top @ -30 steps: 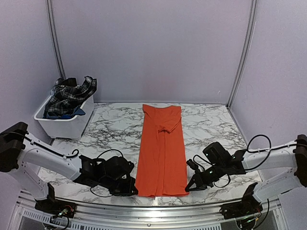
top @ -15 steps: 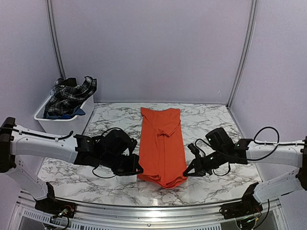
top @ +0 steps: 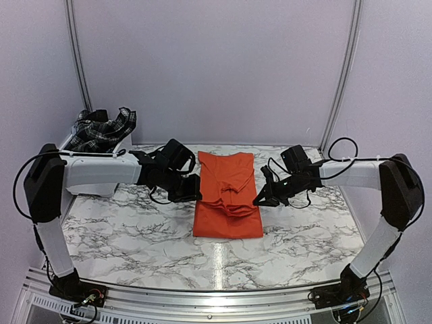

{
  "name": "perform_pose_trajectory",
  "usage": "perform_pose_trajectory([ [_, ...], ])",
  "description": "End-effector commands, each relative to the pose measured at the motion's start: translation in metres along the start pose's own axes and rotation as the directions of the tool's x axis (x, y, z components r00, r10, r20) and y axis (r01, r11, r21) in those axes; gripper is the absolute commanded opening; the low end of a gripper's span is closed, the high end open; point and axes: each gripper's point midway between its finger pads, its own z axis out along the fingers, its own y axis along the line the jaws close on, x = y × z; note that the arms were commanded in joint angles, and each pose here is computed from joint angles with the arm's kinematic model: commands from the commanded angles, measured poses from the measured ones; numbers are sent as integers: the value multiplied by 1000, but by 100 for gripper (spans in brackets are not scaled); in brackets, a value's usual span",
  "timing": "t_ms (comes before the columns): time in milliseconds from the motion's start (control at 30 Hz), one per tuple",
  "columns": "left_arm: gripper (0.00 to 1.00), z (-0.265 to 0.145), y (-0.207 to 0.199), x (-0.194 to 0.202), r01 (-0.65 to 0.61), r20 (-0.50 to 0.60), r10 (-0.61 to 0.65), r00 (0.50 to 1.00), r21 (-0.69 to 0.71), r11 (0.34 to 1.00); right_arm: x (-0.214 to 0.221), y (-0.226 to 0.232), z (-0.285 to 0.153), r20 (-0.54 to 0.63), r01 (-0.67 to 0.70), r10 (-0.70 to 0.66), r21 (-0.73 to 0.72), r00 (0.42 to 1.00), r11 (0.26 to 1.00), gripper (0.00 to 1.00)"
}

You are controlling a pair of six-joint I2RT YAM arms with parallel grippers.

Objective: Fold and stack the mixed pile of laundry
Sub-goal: Fold the rectangle-folded T-shirt at the center of the board.

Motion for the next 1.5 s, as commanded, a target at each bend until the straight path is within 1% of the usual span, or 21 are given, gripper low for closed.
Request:
perform_pose_trajectory([
  [0, 0, 15, 12, -19, -44, -46, 44, 998, -11, 999, -35, -11, 1, 36, 21, -21, 0, 999, 1000, 0],
  [233, 0, 41, 23, -51, -19, -56, 19, 998, 14, 1000, -74, -29, 17, 49, 3, -2, -5, 999, 1000, 0],
  [467, 0, 63, 32, -73, -4, -60, 5, 998, 28, 1000, -94, -44, 27, 58, -27, 28, -9, 998, 1000, 0],
  [633, 0, 71, 43, -82, 10, -56, -9, 998, 19, 1000, -100, -52, 34, 57, -36, 36, -4, 998, 999, 0],
  [833, 0, 80, 53, -87, 19, -56, -19, 998, 8, 1000, -109, -52, 35, 81, -33, 34, -8, 996, 999, 0],
  [967, 0, 84, 51, -91, 22, -58, -20, 998, 22, 1000, -109, -59, 32, 94, -53, 51, 13, 994, 999, 0],
  [1200, 0, 74, 42, -101, 4, -27, -3, 1000, 40, 999, -115, -43, 17, 129, -15, 19, -34, 991, 999, 0],
  [1433, 0, 82, 59, -100, 30, -28, -30, 999, -4, 1000, -109, -62, 31, 94, -32, 32, 7, 995, 999, 0],
  [1467, 3, 83, 61, -101, 37, -27, -37, 999, -7, 999, -110, -65, 30, 94, -39, 38, 11, 995, 999, 2],
])
